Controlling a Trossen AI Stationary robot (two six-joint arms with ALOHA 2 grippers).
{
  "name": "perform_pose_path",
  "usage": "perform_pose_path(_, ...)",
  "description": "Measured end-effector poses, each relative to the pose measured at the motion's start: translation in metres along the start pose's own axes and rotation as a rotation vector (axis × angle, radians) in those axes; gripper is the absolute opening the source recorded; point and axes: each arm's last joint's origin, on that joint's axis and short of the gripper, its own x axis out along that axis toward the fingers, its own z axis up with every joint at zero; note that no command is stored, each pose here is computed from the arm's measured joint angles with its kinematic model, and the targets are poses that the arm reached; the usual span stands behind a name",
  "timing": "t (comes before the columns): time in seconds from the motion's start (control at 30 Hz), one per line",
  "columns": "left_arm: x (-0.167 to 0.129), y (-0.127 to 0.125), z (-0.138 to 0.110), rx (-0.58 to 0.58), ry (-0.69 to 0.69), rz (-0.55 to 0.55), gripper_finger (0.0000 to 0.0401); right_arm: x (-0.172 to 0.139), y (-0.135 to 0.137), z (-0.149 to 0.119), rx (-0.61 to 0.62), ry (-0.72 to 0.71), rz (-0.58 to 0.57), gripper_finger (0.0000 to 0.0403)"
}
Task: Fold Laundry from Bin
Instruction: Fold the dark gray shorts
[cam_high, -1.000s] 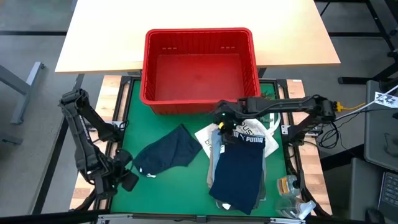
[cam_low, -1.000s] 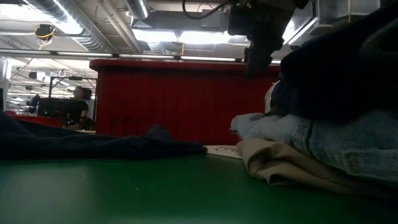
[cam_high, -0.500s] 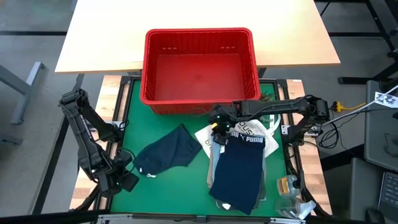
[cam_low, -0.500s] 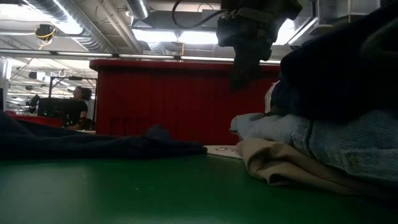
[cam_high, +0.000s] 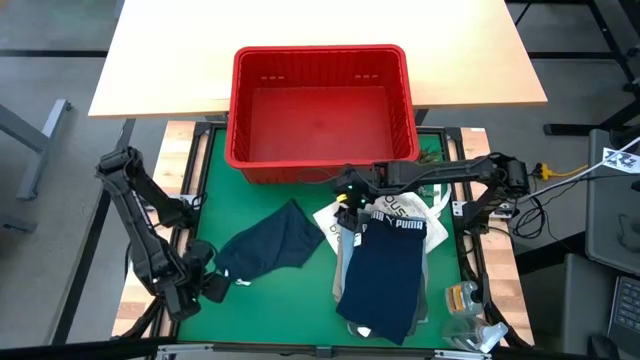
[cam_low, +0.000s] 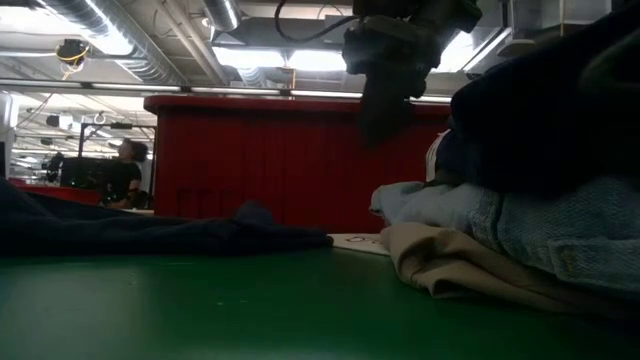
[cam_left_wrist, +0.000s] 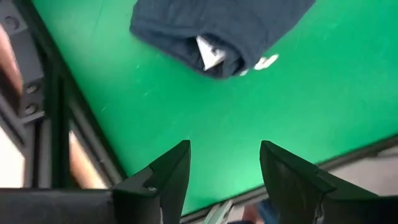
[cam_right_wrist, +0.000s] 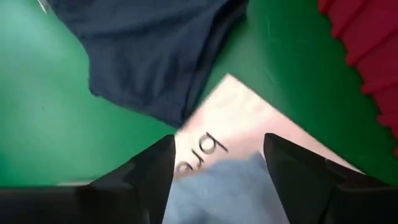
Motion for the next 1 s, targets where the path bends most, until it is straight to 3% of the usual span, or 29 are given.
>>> perform_pose_path(0.53, 0.048, -0.013, -0.017, -0.006, -0.120, 0.139, 0.0186, 0.012, 0.001, 0.003, -0.001, -0.007, 0.054, 0.0248)
perform_pose_path(0.83, 0.051, -0.018, -0.007, -0.016, -0.140, 0.139, 0.0185, 0.016, 0.002, 0.003, -0.002, 0.007, 0.100, 0.0248)
perform_pose_path(1.0, 0.054, 0.003, 0.009, -0.026, -0.123, 0.127, 0.0185, 0.017, 0.002, 0.003, -0.002, 0.006, 0.100, 0.0248)
